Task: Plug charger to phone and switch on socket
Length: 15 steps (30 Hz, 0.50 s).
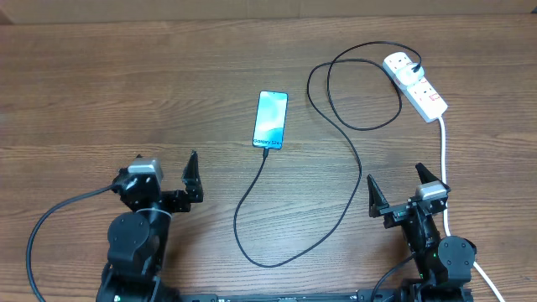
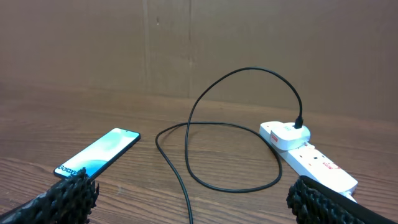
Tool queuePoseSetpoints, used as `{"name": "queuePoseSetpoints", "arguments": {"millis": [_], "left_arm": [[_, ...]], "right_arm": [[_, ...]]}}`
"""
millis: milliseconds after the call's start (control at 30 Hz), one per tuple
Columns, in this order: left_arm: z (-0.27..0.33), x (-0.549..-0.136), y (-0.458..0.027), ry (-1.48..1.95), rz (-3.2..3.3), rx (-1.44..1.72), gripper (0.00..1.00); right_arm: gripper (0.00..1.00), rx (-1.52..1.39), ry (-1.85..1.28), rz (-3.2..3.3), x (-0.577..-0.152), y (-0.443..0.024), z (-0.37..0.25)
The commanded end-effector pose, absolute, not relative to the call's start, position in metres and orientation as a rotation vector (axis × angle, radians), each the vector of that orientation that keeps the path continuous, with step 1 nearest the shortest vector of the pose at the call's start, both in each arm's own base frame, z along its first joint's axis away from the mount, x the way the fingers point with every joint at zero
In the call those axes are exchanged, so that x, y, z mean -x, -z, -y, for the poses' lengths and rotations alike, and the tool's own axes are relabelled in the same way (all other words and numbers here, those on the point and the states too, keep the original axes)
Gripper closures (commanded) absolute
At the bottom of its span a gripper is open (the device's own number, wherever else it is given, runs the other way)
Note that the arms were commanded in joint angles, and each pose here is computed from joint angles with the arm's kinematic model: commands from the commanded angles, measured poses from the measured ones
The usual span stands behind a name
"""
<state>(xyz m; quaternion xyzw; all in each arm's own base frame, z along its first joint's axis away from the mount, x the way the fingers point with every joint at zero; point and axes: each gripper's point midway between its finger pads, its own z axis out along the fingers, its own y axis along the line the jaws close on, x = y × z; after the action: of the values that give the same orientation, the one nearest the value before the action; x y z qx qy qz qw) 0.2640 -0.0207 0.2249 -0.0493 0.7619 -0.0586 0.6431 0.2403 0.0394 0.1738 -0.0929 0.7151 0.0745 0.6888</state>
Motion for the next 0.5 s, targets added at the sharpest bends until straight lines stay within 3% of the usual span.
{"name": "queuePoseSetpoints", "arguments": {"millis": [0, 467], "left_arm": [[0.0147, -0.2589, -0.2245, 0.116, -1.700, 0.112, 0.00], [0.0052, -0.2517, -0.2308, 0.115, -1.582, 0.135, 0.00]], "right_arm": [[0.00, 0.211, -0.167, -1.591, -0.2400, -0.1735, -0.0402], [0.00, 0.211, -0.167, -1.591, -0.2400, -0.1735, -0.0402]]}}
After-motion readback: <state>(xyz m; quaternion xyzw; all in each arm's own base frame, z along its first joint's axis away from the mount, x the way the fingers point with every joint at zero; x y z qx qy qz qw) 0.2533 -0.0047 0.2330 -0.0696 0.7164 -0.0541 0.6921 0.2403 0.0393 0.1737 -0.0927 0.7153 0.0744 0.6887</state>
